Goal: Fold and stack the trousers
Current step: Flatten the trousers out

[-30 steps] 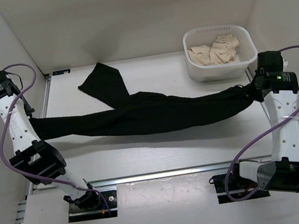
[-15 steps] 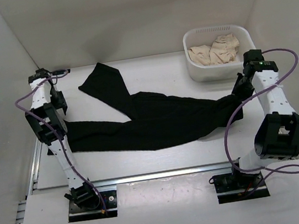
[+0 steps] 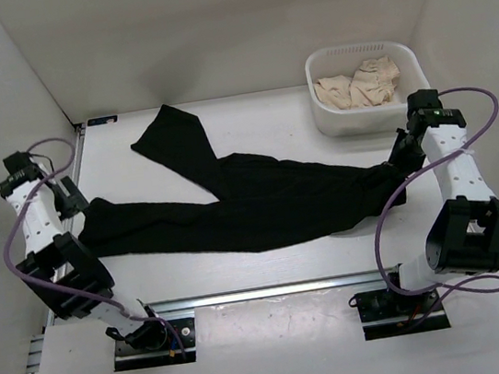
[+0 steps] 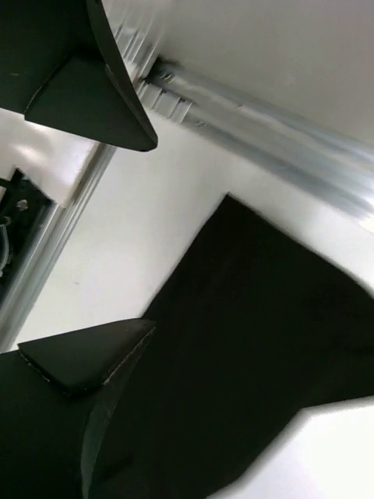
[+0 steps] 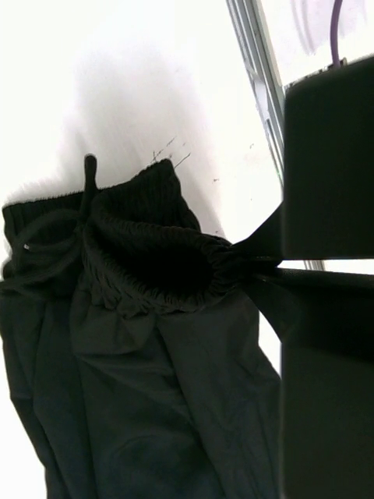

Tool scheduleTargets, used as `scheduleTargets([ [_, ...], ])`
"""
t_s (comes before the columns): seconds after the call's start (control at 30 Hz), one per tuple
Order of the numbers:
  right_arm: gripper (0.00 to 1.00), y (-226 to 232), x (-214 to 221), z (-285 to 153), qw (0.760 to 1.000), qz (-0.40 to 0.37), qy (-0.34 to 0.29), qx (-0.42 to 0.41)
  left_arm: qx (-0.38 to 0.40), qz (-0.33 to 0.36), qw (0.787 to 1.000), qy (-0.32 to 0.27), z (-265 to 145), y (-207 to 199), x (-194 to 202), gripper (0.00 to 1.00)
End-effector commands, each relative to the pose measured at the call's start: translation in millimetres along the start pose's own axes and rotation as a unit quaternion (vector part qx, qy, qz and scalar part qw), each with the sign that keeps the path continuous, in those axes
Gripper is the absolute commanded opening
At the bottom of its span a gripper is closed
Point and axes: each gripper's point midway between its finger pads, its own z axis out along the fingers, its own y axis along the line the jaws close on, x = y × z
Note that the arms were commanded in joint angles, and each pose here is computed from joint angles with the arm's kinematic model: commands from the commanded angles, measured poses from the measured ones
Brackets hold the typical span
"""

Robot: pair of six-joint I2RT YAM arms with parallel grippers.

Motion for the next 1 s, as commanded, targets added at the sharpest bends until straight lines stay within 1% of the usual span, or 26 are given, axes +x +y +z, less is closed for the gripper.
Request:
scheduleTargets([
  [0.0,0.0,-11,-3,-15,0.999,0.0,-0.028,0.017,0.013,-0.004,0.996,0.087,53,-4,58,1.0],
  [0.03,0.0,-11,-3,-15,0.999,0.0,-0.028,0.017,0.019,-0.009,0.997,0.078,63,-4,54,1.0],
  [0.07,0.0,-11,-3,-15,0.999,0.0,-0.028,0.017,0.018,-0.013,0.996,0.09,75,-3,57,1.0],
  [0.13,0.0,-10,0,-16,1.0,0.004,-0.027,0.013,0.021,-0.017,0.995,0.096,86,-2,53,1.0],
  [0.17,0.0,-10,0,-16,1.0,0.004,-0.027,0.013,0.021,-0.018,0.996,0.09,93,-2,48,1.0],
  [0.2,0.0,-10,0,-16,1.0,0.004,-0.027,0.013,0.021,-0.017,0.994,0.102,104,-3,52,1.0],
  [0.27,0.0,-12,4,-15,0.999,0.004,-0.029,0.012,0.021,-0.017,0.995,0.1,114,-4,48,1.0],
  [0.3,0.0,-13,7,-12,1.0,0.004,-0.024,0.014,0.021,-0.016,0.994,0.11,123,-5,52,0.98],
  [0.33,0.0,-13,7,-13,0.999,0.004,-0.029,0.012,0.022,-0.016,0.993,0.118,127,-6,56,0.87],
  [0.43,0.0,-16,16,-8,1.0,0.009,-0.018,0.016,0.022,-0.014,0.99,0.136,137,-7,65,0.57],
  [0.47,0.0,-17,12,-10,0.999,0.019,-0.027,0.014,0.022,-0.014,0.989,0.147,138,-7,74,0.46],
  [0.5,0.0,-16,13,-10,0.999,0.023,-0.025,0.007,0.021,-0.018,0.988,0.151,140,-5,79,0.19],
  [0.53,0.0,-15,13,-10,0.999,0.032,-0.023,0.001,0.019,-0.023,0.987,0.158,141,-1,85,0.14],
  [0.6,0.0,-15,5,-14,0.998,0.048,-0.03,-0.018,0.009,-0.031,0.986,0.162,136,8,94,0.14],
  [0.63,0.0,-14,1,-19,0.997,0.059,-0.032,-0.027,-0.005,-0.045,0.988,0.146,128,22,87,0.14],
  [0.67,0.0,-8,-10,-31,0.995,0.07,-0.046,-0.046,-0.033,-0.049,0.988,0.146,122,36,90,0.14],
  [0.7,0.0,-9,-11,-37,0.995,0.074,-0.044,-0.049,-0.046,-0.056,0.987,0.144,114,46,91,0.14],
  [0.77,0.0,-7,-9,-51,0.994,0.091,-0.043,-0.049,-0.079,-0.079,0.986,0.122,89,72,84,0.14],
  [0.8,0.0,-14,-4,-51,0.994,0.1,-0.041,-0.032,-0.087,-0.082,0.984,0.132,77,77,91,0.14],
  [0.83,0.0,-17,6,-54,0.991,0.121,-0.043,-0.025,-0.095,-0.086,0.984,0.124,62,82,92,0.14],
  [0.87,0.0,-21,18,-49,0.99,0.134,-0.035,-0.017,-0.106,-0.083,0.981,0.138,57,83,105,0.14],
  [0.9,0.0,-31,51,-29,0.989,0.147,0.005,0.004,-0.112,-0.085,0.979,0.146,52,86,115,0.14],
  [0.93,0.0,-36,67,-27,0.985,0.172,0.003,0.013,-0.119,-0.085,0.979,0.141,45,87,121,0.14],
  [0.97,0.0,-49,83,-18,0.981,0.19,0.01,0.043,-0.125,-0.082,0.977,0.153,45,87,133,0.18],
])
